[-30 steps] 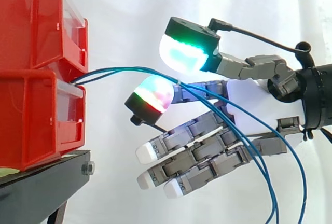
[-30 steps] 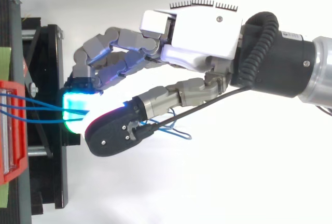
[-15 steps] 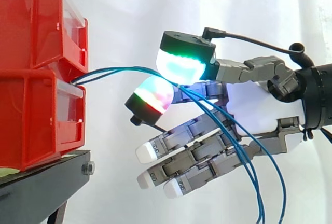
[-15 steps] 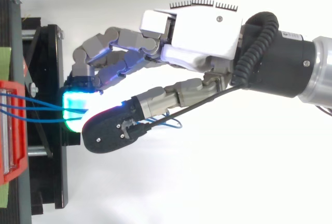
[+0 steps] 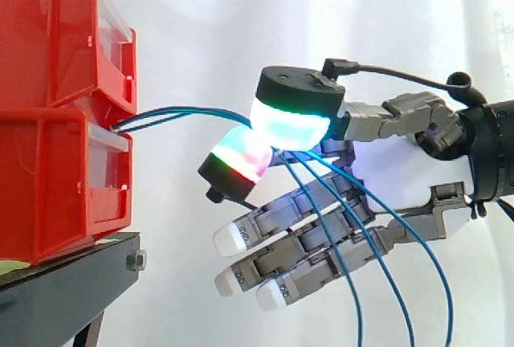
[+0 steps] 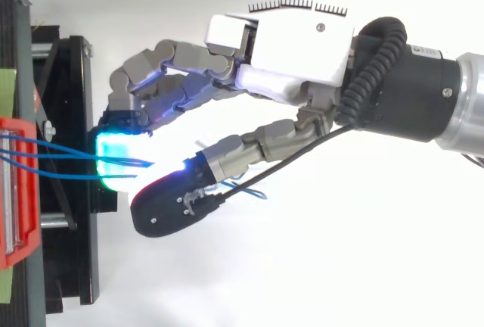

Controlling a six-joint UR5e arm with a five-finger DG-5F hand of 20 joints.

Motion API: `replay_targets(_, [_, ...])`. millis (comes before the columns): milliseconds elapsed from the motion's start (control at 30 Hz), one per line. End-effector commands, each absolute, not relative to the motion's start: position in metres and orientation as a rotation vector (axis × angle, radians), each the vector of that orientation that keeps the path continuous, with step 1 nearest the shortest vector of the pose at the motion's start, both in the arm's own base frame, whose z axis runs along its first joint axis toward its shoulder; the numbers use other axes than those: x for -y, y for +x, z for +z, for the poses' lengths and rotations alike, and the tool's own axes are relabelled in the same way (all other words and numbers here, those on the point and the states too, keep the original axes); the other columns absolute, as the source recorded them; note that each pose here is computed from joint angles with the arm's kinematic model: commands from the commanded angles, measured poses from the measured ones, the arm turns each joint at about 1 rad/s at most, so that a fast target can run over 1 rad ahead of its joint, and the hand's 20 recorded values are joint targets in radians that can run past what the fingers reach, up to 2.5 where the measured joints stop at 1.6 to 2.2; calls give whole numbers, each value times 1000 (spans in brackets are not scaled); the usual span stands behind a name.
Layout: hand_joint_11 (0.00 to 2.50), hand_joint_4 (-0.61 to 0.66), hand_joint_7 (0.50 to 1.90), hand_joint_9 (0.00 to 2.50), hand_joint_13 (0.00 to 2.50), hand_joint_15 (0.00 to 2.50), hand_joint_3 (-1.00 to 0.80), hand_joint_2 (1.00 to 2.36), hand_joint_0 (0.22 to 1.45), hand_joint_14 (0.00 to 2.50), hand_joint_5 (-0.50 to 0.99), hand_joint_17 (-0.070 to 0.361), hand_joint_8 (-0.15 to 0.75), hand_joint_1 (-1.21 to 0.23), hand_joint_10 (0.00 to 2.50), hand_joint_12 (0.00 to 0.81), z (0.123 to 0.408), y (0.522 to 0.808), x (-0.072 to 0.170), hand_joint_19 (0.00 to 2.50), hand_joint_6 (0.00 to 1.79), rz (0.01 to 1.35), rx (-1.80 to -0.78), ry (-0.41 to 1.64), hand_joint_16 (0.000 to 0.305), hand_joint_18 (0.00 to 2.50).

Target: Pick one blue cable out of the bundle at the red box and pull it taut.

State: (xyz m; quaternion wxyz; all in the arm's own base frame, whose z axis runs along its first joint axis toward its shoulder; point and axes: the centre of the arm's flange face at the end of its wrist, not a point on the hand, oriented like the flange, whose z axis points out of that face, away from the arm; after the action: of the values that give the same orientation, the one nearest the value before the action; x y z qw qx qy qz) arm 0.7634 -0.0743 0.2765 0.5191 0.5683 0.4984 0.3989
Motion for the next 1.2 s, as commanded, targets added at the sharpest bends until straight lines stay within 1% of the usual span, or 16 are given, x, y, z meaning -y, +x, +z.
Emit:
replay_targets(0, [330, -109, 1128, 722, 331, 50, -361, 1012, 725, 1, -145, 115, 268, -963, 10, 356, 276, 763, 74, 123, 826, 958, -1198, 1363, 51, 429])
replay_targets(100, [331, -106, 1063, 714, 329, 46, -462, 1003, 750, 0, -149, 115, 265, -958, 8, 356, 276, 763, 74, 127, 830, 957, -1199, 1364, 51, 429])
replay_targets(167, [321, -30, 976, 704, 318, 50, -500, 1000, 723, 1, -145, 115, 260, -953, 8, 356, 276, 763, 74, 135, 812, 956, -1200, 1365, 51, 428])
replay_targets(233, [315, 3, 1015, 703, 310, 55, -500, 1000, 696, 2, -143, 115, 258, -946, 8, 353, 276, 763, 74, 145, 804, 956, -1200, 1365, 51, 417])
replay_targets(267, [321, 9, 1019, 696, 304, 57, -500, 1000, 649, 4, -140, 114, 258, -938, 8, 354, 276, 763, 74, 158, 804, 956, -1200, 1365, 51, 400])
replay_targets(400, [319, 13, 1007, 690, 285, 67, -500, 1000, 562, 2, -140, 118, 265, -911, 8, 360, 276, 763, 74, 176, 808, 956, -1200, 1365, 52, 371])
replay_targets(467, [322, 12, 987, 697, 285, 74, -500, 1000, 500, 2, -139, 125, 280, -867, 7, 375, 276, 763, 74, 186, 811, 956, -1200, 1365, 55, 369])
replay_targets(600, [319, 13, 960, 710, 281, 78, -500, 1000, 457, 3, -136, 133, 298, -795, 7, 393, 276, 763, 74, 196, 811, 955, -1202, 1366, 59, 365])
replay_targets(633, [321, 26, 963, 716, 284, 77, -500, 1000, 446, 2, -133, 136, 303, -745, 6, 398, 276, 763, 74, 193, 805, 954, -1203, 1366, 60, 370])
replay_targets(667, [318, 28, 974, 720, 274, 76, -500, 1000, 485, 2, -130, 129, 296, -676, 7, 384, 276, 763, 74, 204, 795, 954, -1203, 1366, 57, 345])
replay_targets(733, [307, 23, 989, 717, 267, 82, -500, 1000, 512, 3, -128, 124, 285, -651, 7, 375, 276, 763, 74, 210, 783, 955, -1202, 1366, 55, 329])
replay_targets(767, [311, 10, 1021, 711, 259, 84, -500, 1000, 555, 3, -125, 119, 275, -651, 8, 364, 276, 763, 74, 217, 771, 955, -1202, 1366, 53, 313])
replay_targets(833, [311, 7, 1053, 710, 257, 82, -439, 1004, 587, 3, -124, 116, 273, -670, 8, 360, 276, 763, 74, 212, 766, 954, -1203, 1366, 52, 305])
replay_targets(933, [312, -16, 1054, 710, 258, 86, -358, 1010, 593, 3, -126, 116, 277, -691, 10, 359, 276, 763, 74, 212, 774, 954, -1203, 1366, 52, 305])
replay_targets(1067, [325, -20, 1109, 702, 270, 87, -229, 1016, 591, 3, -130, 117, 284, -760, 8, 362, 276, 763, 74, 200, 780, 954, -1203, 1366, 52, 321])
replay_targets(1167, [322, -14, 1077, 702, 281, 86, -188, 1018, 598, 3, -138, 117, 285, -787, 8, 361, 276, 763, 74, 198, 805, 954, -1203, 1366, 52, 342])
